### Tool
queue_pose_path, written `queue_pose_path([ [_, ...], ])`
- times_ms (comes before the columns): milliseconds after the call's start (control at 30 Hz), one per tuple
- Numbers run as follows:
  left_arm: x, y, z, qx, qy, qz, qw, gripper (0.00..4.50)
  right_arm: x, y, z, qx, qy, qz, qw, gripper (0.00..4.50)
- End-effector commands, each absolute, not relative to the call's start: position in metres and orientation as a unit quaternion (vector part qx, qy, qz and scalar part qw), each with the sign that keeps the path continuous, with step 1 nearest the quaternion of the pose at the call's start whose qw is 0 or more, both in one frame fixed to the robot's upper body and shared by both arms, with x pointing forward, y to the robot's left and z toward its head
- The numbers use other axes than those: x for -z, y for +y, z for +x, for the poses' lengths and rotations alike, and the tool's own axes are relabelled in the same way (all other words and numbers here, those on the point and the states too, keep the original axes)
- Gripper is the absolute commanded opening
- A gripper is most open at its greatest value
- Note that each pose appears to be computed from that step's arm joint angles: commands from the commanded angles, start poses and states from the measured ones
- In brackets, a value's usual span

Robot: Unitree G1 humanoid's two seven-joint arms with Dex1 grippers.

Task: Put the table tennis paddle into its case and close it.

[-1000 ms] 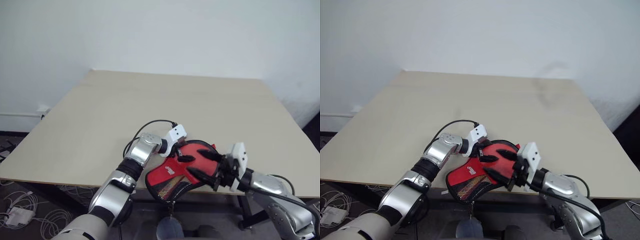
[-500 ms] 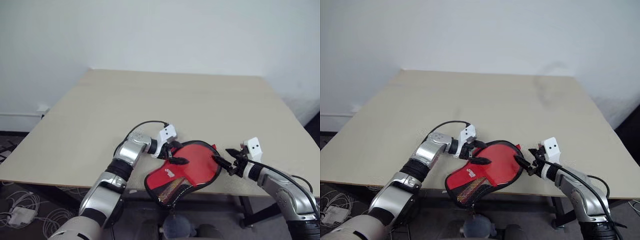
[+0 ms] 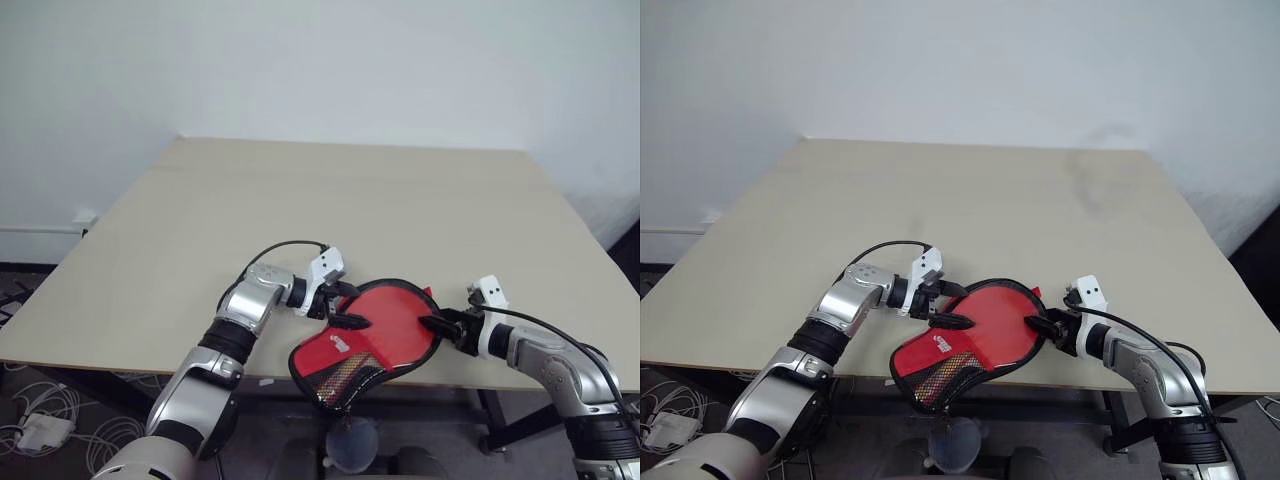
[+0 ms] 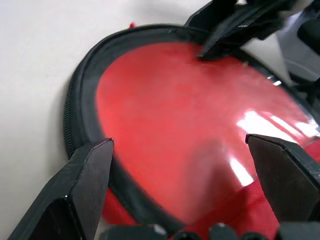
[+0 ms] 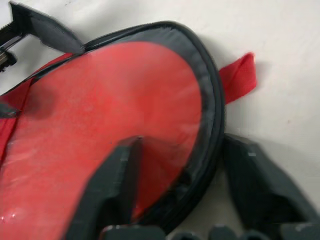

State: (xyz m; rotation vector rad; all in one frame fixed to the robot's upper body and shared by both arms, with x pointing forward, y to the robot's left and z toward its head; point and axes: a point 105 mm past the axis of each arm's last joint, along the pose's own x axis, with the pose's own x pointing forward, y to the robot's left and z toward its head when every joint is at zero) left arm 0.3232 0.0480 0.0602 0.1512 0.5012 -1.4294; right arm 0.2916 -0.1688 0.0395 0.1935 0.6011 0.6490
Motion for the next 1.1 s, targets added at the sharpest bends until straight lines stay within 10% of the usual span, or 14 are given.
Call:
queue_pose_path([
  [33, -0.088, 0.038, 0.325, 0.661, 0.184, 0.054, 0.726, 4.5, -0.046, -0.174, 0.295, -0.317, 0.287, 0.085, 0.9, 1.11],
  [167, -0.095, 0.037, 0.328, 0.656, 0.174, 0.049, 0.733, 4.5, -0.056, -0.173, 0.297, -0.324, 0.262, 0.075, 0.906, 0.03],
  [633, -0.113, 0.037, 0.316, 0.668, 0.181, -0.021, 0.722, 4.5, -0.121, -0.244, 0.374, -0.016, 0.078, 0.203, 0.976, 0.03],
  [1100, -0.115, 0.03, 0.315, 0.671, 0.178, -0.035, 0.719, 4.5, -0.065, -0.313, 0.367, 0.18, 0.146, 0.182, 0.956, 0.03],
])
